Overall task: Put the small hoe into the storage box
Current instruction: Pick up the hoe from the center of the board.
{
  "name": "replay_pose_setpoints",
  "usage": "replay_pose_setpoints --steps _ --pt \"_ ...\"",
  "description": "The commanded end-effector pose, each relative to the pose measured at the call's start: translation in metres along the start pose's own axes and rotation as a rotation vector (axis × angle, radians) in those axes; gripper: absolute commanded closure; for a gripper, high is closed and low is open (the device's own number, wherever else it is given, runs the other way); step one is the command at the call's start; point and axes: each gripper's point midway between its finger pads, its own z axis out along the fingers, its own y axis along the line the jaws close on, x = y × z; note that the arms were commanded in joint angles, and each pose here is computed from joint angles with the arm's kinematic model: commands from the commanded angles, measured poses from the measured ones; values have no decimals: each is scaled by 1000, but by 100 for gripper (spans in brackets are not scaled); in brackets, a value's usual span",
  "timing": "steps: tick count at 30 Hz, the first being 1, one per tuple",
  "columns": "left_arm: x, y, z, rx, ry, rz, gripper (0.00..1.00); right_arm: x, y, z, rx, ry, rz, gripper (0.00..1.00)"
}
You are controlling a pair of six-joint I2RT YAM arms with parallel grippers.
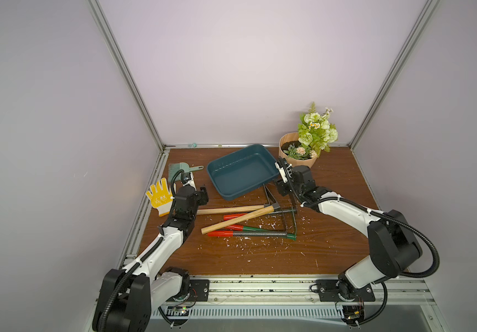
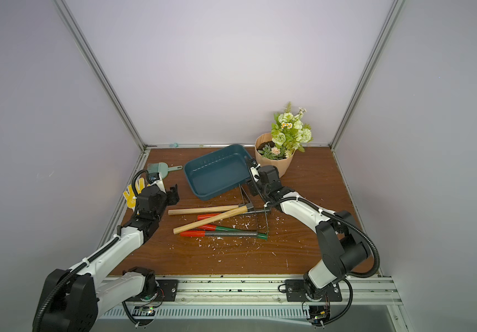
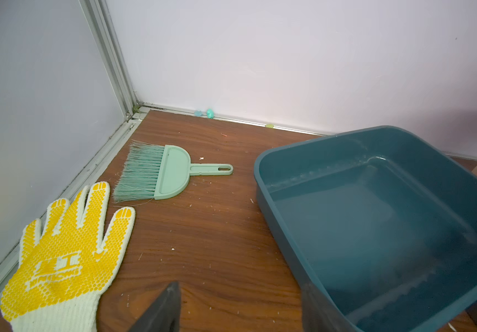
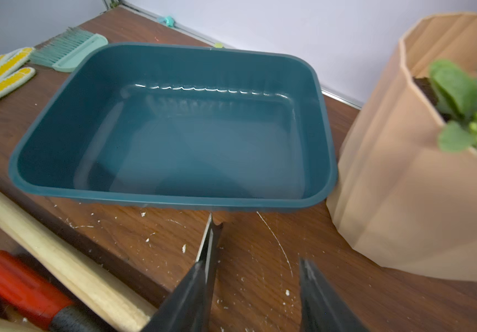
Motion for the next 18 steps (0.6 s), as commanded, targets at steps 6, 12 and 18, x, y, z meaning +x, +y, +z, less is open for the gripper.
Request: replay_pose_setpoints --steps 6,12,18 --pt "-3 -8 1 24 13 -37 32 21 30 17 -85 105 -30 47" --pt "-5 -8 0 26 11 -42 32 35 36 24 -108 159 -37 49" --pt "-5 -8 1 24 17 -41 32 48 26 38 -48 209 -47 51"
